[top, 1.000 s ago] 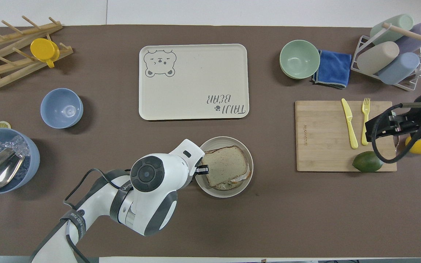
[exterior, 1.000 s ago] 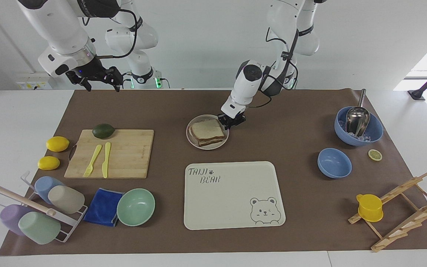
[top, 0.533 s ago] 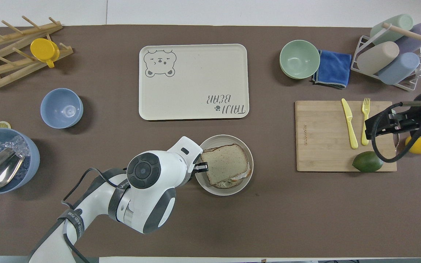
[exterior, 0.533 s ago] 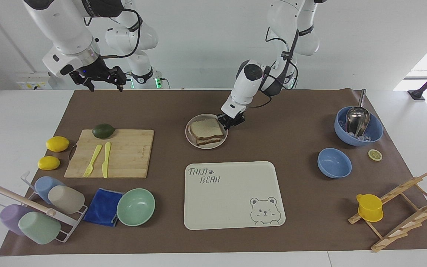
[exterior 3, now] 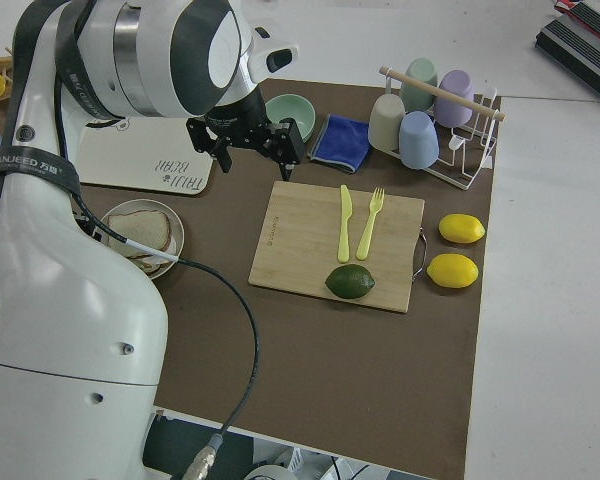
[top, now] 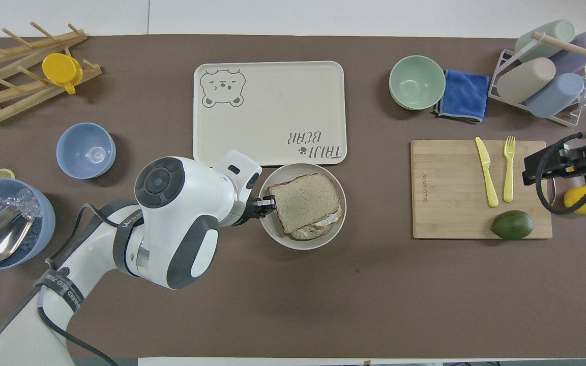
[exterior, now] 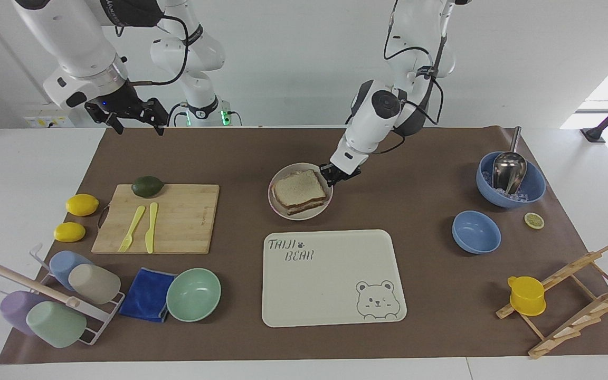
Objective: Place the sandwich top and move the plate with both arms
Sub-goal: 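Slide the plate farther from the robot onto the bear tray with the left gripper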
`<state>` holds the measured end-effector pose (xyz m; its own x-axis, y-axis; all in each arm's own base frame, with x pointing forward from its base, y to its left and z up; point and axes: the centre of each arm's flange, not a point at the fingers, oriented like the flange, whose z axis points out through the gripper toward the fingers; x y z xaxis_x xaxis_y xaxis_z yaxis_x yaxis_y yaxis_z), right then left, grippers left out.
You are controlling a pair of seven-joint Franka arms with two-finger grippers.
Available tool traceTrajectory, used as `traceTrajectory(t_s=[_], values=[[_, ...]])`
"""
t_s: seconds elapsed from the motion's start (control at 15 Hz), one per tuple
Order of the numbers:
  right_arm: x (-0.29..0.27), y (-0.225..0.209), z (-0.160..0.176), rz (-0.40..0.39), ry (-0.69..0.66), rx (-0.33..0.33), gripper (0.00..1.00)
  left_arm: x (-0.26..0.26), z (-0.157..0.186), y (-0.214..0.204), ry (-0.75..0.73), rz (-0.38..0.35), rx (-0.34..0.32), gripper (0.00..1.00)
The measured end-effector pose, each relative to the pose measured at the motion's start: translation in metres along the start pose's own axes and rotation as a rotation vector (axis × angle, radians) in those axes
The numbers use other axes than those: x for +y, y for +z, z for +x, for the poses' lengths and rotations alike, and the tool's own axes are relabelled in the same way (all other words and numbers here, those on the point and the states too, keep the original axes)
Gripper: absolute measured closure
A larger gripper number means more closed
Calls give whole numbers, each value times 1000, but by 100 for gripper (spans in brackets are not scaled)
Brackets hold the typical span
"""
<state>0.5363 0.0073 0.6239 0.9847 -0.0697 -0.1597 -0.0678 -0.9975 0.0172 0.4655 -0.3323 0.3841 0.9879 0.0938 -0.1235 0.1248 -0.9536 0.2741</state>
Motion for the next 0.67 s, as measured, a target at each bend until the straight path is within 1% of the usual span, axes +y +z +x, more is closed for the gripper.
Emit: traceTrajectory(t_s=[0.13,0.33,0.47,0.67], values=[[6,-2,3,4,11,24,0,-3,18,-25,-20,-28,9,96],[12,-1,4,5,22,23,0,-16,51,-51,-66,-59,48,96],[12,1,4,5,22,19,0,-23,73,-54,-88,-68,61,96],[8,1,4,4,15,18,0,-19,108,-39,-105,-74,61,96]])
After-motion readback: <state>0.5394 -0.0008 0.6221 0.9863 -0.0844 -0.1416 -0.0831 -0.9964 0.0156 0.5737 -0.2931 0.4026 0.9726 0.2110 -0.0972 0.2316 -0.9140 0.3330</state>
